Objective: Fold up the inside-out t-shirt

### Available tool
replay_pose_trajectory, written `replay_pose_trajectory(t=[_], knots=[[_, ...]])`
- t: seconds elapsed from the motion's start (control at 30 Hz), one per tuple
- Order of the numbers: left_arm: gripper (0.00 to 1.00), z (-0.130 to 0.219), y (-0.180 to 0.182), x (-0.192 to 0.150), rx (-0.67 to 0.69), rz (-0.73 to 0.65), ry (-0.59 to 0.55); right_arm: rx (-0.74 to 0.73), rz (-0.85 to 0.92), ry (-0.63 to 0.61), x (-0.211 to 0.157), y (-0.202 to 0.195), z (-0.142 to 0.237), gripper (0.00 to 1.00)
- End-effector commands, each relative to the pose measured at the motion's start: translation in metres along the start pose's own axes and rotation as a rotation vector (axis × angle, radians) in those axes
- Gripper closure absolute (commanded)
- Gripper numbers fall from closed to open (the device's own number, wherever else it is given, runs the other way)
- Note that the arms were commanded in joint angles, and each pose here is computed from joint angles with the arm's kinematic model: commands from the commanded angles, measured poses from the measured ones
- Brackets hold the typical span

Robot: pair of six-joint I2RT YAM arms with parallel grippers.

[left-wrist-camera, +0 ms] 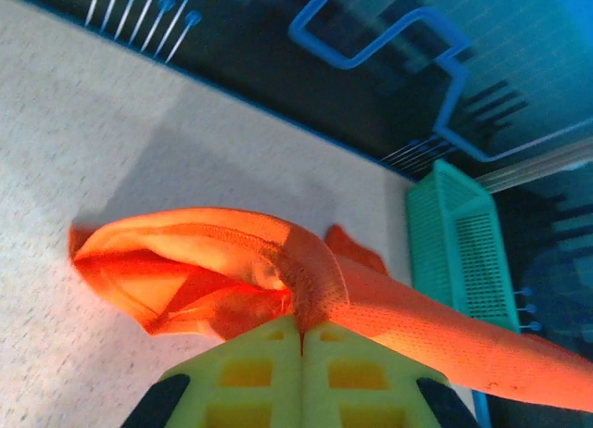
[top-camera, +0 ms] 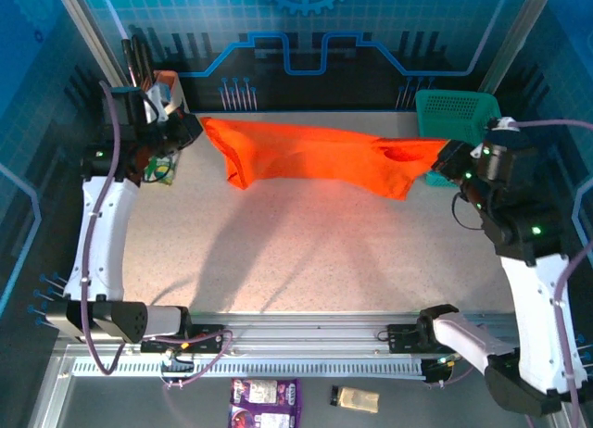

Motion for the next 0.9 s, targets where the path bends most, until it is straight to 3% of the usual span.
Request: replay_pose_trajectory(t=[0.0,0.13,0.3,0.4,0.5,0.73,0.87], knots=[[1.00,0.022,-0.014,-0.014,-0.075,-0.014,0.045,-0.066,0.079,-0.072,0.012,-0.016,0.026,1.00],[1.00,0.055,-0.046,-0.010,-0.215,-0.058,-0.042,-0.024,0.092,-0.193,0.036,-0.010,0.054,1.00],[1.00,0.098,-0.083,0.014,-0.264,-0.125,-0.170,0.060,0.142,-0.313,0.078,0.017,0.078,1.00],[1.00,0.107,-0.096,0.030,-0.272,-0.136,-0.213,0.086,0.167,-0.363,0.099,0.031,0.080,1.00],[1.00,0.091,-0.093,0.040,-0.263,-0.107,-0.200,0.089,0.183,-0.357,0.106,0.041,0.063,1.00],[1.00,0.012,-0.061,0.060,-0.230,0.018,-0.104,0.062,0.201,-0.264,0.096,0.054,-0.022,1.00],[1.00,-0.008,-0.076,0.091,-0.282,0.039,-0.099,0.081,0.169,-0.268,0.111,0.064,-0.051,1.00]])
Point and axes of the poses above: each hand's point on the last joint's axis, 136 mm out from that joint toward the fingers, its own z axis back along the fingers, its own y axis along the line the jaws close on, x = y × z, the point moved 2 cm from there along z, back along the fingers, and after that the axes turned 5 degrees about z, right-handed, at the moved point
